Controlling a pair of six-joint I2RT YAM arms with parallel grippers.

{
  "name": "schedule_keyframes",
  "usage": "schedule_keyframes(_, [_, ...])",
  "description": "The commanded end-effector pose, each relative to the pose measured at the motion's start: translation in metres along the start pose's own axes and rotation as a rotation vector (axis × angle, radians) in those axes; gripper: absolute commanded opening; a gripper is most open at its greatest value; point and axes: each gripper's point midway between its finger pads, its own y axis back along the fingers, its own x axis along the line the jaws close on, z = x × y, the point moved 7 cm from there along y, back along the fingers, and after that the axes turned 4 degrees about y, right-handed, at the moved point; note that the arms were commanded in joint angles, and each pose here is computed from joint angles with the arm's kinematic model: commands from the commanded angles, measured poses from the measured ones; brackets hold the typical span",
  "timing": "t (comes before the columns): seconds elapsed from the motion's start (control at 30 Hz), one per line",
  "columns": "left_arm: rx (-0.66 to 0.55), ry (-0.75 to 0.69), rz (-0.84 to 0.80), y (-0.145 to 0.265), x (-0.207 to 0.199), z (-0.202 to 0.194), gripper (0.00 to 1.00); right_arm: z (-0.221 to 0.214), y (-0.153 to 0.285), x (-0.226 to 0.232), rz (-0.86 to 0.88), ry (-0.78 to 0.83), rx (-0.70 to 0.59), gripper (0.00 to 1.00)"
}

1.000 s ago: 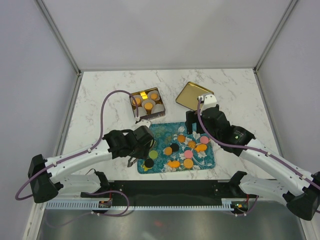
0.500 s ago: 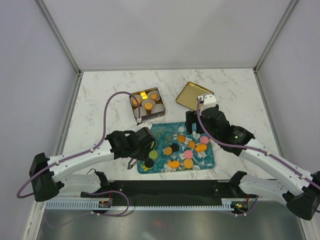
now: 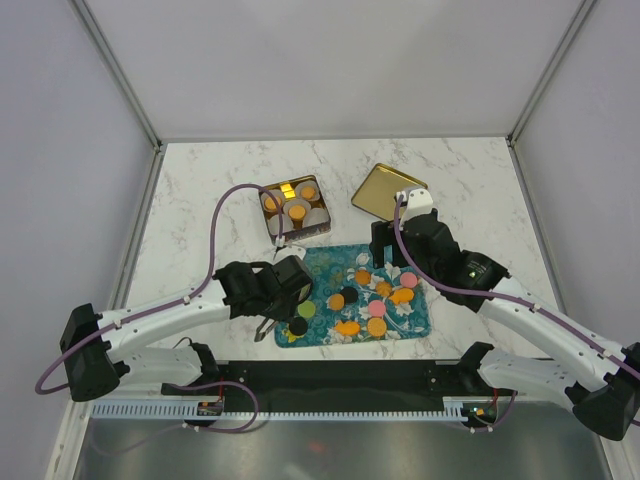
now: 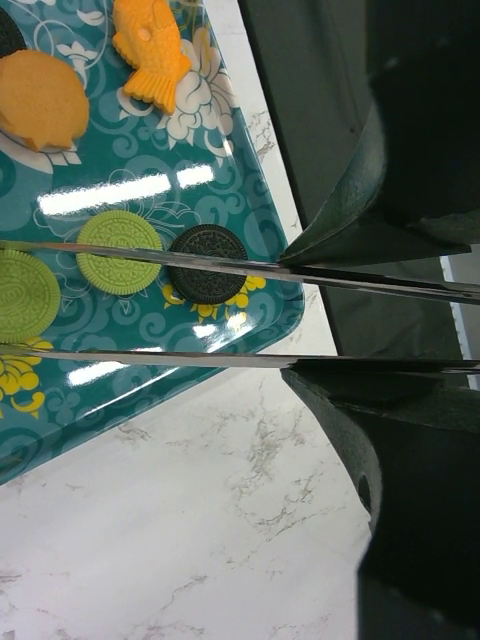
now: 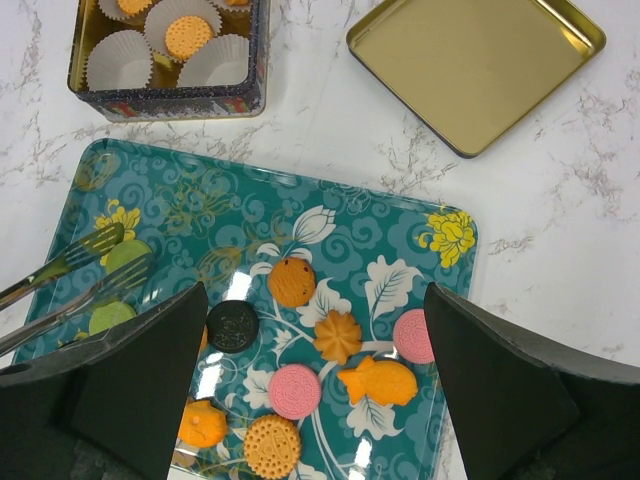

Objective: Pack the cookies

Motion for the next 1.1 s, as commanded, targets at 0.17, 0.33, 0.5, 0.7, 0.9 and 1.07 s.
schedule_keyframes(0.17, [-0.132, 0.039, -0.041, 0.024, -0.01, 0.03, 0.47, 0.008, 0.007, -0.002, 0.001, -0.025, -0.051, 0.98])
schedule_keyframes(0.33, [-0.18, 0.024, -0.037, 0.033, -0.015, 0.052, 0.47, 0.008, 0.008, -0.004, -0.006, -0.024, -0.053, 0.98])
schedule_keyframes(0.5, [-0.229, 0.025, -0.025, 0.038, -0.012, 0.086, 0.47, 0.008, 0.008, -0.004, -0.008, -0.022, -0.053, 0.98])
schedule_keyframes(0.7, [-0.288, 0.055, -0.02, 0.037, 0.003, 0.143, 0.47, 0.009, 0.009, -0.004, -0.006, -0.023, -0.054, 0.98])
schedule_keyframes(0.9, [-0.297, 0.071, -0.014, 0.018, 0.014, 0.188, 0.47, 0.009, 0.009, -0.005, -0.011, -0.02, -0.052, 0.98])
schedule_keyframes(1.07, [-0.266, 0.052, -0.015, -0.002, 0.008, 0.202, 0.47, 0.009, 0.009, -0.006, -0.012, -0.022, -0.051, 0.98])
